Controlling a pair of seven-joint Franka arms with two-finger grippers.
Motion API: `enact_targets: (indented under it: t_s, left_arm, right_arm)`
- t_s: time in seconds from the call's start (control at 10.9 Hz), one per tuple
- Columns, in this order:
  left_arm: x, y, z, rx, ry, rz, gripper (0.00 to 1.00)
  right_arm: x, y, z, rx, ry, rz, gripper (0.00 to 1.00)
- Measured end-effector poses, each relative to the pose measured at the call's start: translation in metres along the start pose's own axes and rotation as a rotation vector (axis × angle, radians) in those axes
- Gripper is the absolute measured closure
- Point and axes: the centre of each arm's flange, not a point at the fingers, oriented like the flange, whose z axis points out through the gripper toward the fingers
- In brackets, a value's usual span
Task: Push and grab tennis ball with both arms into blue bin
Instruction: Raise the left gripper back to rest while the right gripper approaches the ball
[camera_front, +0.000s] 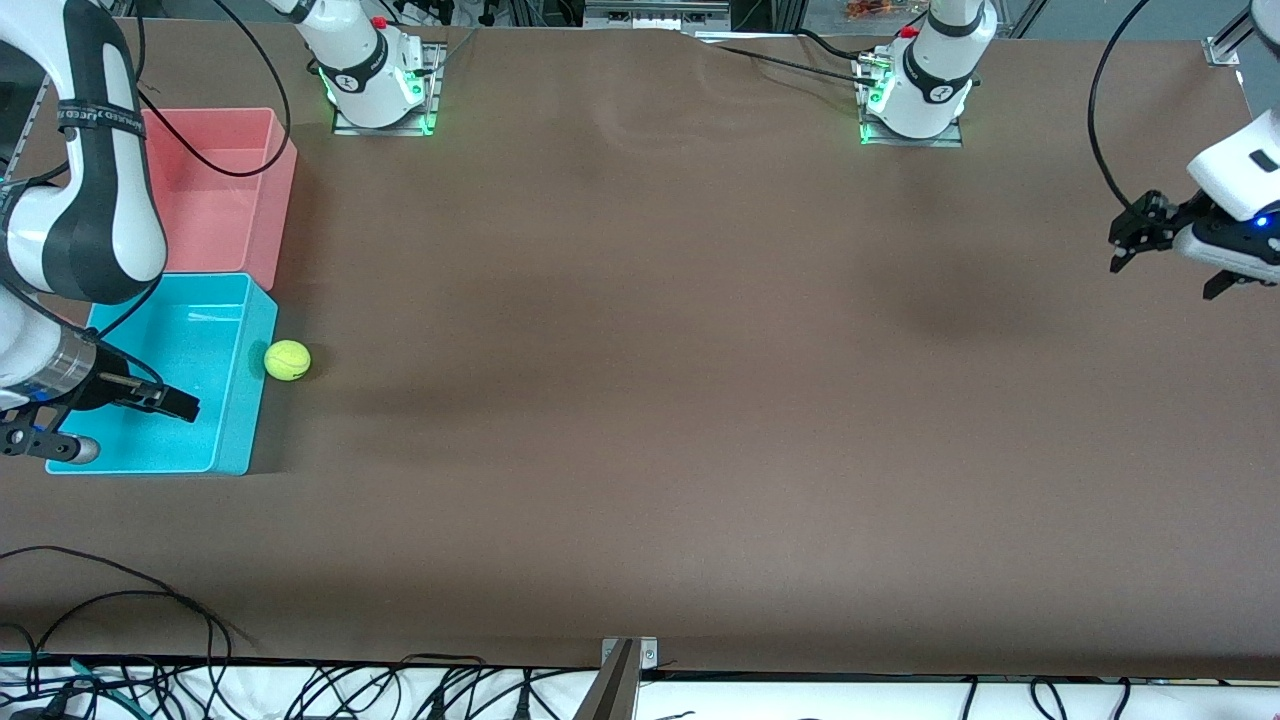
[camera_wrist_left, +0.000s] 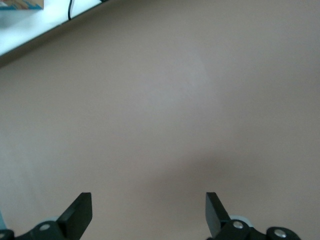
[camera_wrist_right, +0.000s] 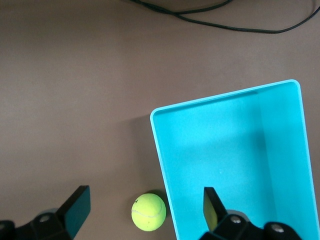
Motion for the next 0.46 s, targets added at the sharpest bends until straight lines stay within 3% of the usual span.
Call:
enact_targets:
  t_s: [0.46]
  left_arm:
    - [-0.009, 0.011, -0.057, -0.035, -0.1, -0.124, 0.0]
  right_arm:
    - [0.0, -0.002, 0.003, -0.002, -0.004, -0.003, 0.0]
